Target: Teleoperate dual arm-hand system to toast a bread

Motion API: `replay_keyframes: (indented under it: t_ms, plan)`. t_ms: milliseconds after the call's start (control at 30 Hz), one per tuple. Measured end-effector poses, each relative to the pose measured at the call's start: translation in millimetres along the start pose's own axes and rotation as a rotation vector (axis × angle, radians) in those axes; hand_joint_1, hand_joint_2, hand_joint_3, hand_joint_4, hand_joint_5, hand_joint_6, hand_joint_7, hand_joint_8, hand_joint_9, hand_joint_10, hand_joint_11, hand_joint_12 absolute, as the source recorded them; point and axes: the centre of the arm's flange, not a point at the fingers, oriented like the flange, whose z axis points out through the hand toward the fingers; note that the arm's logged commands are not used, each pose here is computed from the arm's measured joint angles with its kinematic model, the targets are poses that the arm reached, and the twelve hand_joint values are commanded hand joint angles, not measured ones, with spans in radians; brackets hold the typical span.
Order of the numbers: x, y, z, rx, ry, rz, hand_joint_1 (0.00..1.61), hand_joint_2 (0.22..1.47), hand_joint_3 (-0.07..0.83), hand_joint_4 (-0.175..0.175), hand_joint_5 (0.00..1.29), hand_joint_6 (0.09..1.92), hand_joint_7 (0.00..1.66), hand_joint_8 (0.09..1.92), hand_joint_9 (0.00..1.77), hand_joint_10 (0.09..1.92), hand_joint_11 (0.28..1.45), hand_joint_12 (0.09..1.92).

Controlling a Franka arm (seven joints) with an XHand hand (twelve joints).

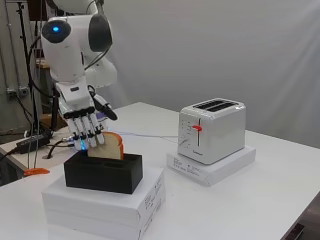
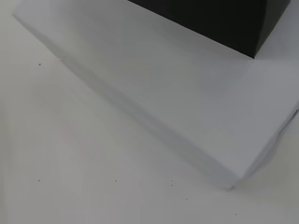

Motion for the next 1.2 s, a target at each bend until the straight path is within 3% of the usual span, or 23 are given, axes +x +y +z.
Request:
replay_keyframes:
  t_ms: [133,267,467,867,1200]
  plan:
    - [4.6,-2.4,2.7,-0.013,-0.009,-0.014,0.41,0.87,-0.008,-0.076,0.48,0.09,0.53,0.09,0.6,0.09,0.41,0.09]
    - [5.3,-1.9,3.4,-0.013,-0.014,-0.012,0.38,0.85,-0.01,-0.085,0.39,0.09,0.47,0.09,0.54,0.09,0.41,0.09]
    - [4.5,6.2,2.3,0.053,-0.018,0.025,0.26,0.88,0.005,-0.052,0.34,0.09,0.45,0.09,0.52,0.09,0.42,0.09]
    - [6.2,31.7,-5.2,0.189,-0.068,0.096,0.25,0.9,0.009,-0.031,0.33,0.09,0.46,0.09,0.53,0.09,0.43,0.09]
    - [6.0,37.5,-10.1,0.192,-0.061,0.093,0.33,0.98,0.009,-0.013,0.39,0.09,0.54,0.09,0.57,0.09,0.44,0.09]
